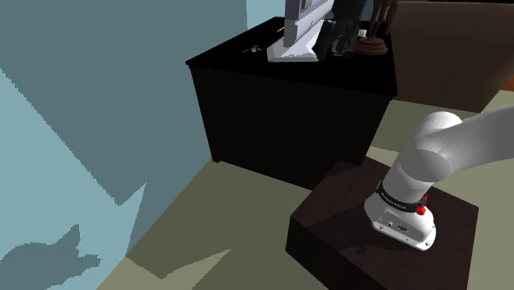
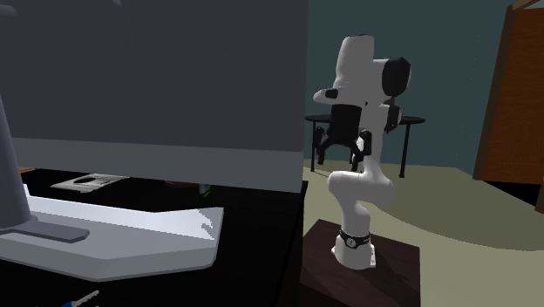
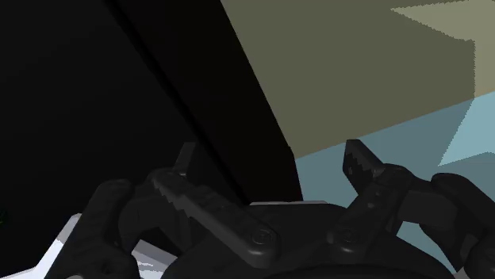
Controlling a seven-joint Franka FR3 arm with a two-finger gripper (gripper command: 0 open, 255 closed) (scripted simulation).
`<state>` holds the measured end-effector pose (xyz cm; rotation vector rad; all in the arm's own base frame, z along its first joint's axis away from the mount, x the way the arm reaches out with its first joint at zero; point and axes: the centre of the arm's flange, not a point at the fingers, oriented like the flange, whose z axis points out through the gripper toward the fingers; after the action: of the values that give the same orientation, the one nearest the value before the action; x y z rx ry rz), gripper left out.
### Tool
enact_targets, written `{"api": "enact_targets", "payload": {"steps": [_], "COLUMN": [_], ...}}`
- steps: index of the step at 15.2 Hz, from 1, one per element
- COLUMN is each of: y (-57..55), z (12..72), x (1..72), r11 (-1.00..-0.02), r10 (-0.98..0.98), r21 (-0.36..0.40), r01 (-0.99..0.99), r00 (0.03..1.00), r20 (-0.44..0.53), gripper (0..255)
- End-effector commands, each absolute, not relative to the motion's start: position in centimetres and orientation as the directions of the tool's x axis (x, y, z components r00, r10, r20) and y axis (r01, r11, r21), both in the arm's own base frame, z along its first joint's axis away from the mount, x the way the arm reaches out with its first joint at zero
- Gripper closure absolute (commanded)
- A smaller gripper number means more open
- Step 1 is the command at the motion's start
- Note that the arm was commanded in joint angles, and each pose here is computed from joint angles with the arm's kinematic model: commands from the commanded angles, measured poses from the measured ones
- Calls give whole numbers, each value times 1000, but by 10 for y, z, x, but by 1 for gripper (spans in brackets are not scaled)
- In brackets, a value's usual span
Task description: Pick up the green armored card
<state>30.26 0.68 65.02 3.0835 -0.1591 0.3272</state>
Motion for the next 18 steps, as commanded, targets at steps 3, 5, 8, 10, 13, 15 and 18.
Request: {"api": "enact_targets", "payload": {"steps": [3, 5, 8, 10, 13, 15, 18], "y": [-22, -50, -93, -122, -166, -195, -240], "z": [651, 652, 651, 649, 646, 642, 637], "x": [293, 284, 273, 266, 257, 252, 247], "r11": [-997, -998, -1000, -1000, -998, -996, -992], "r10": [-76, -55, -25, -7, 18, 33, 52], "r21": [11, -3, -19, -28, -38, -42, -44], "r01": [-82, -57, -18, 8, 49, 77, 119], "r00": [958, 938, 899, 866, 810, 766, 694], "r20": [277, 343, 438, 499, 587, 642, 718], "gripper": [0, 0, 0, 0, 0, 0, 0]}}
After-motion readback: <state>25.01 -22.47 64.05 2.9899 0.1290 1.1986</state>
